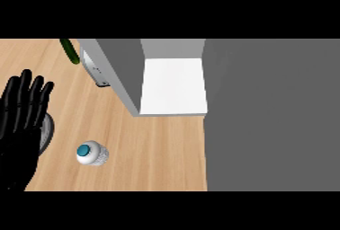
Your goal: Pick up the bottled water, place it into the cabinet and close the cabinet
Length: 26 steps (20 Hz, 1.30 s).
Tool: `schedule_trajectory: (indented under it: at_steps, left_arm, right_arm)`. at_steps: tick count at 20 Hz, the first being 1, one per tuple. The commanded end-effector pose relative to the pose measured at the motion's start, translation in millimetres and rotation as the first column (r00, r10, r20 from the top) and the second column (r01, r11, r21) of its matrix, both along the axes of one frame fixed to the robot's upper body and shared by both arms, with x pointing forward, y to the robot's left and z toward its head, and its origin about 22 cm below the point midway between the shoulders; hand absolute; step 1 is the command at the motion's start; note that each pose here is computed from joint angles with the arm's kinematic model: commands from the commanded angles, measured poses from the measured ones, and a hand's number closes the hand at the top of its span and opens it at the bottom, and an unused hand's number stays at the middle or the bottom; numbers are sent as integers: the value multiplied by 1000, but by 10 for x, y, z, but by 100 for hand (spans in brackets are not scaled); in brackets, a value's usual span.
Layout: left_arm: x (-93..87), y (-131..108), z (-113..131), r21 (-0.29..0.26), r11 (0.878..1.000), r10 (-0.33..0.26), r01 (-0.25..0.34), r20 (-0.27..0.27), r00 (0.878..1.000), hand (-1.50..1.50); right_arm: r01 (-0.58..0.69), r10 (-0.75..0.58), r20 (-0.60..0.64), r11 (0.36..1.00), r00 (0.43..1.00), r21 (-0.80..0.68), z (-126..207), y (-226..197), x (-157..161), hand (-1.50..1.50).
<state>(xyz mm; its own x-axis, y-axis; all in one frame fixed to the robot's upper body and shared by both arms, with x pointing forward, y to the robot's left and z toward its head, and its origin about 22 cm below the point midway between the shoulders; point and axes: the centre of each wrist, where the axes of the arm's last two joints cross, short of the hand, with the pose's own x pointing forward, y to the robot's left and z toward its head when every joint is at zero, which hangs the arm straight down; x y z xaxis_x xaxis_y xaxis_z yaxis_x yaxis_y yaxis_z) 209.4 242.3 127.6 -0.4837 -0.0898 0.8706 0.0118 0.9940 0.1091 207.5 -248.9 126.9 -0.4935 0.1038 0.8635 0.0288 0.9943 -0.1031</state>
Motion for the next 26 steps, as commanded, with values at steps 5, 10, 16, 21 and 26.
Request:
schedule_trajectory:
  at_steps: [5,10,16,21,26]
  left_arm:
    - [-62,324,6,39,970,-241,240,7,971,-150]
    - [-258,309,-91,-74,964,-267,256,-267,926,-150]
    - [-590,431,72,-56,960,-279,275,-292,915,-150]
    - [-862,447,-6,-44,973,-227,225,-326,918,-150]
    - [-903,398,-10,-22,980,-192,196,-351,916,-150]
  right_arm:
    - [-41,39,46,998,998,57,104,59,-396,-150]
    - [-152,178,-215,980,960,132,70,166,-556,-150]
    - [-118,156,-227,978,961,171,203,138,-953,-150]
    - [-126,163,-233,979,959,163,164,160,-1120,-150]
    - [-129,166,-230,977,959,168,190,221,-1176,-150]
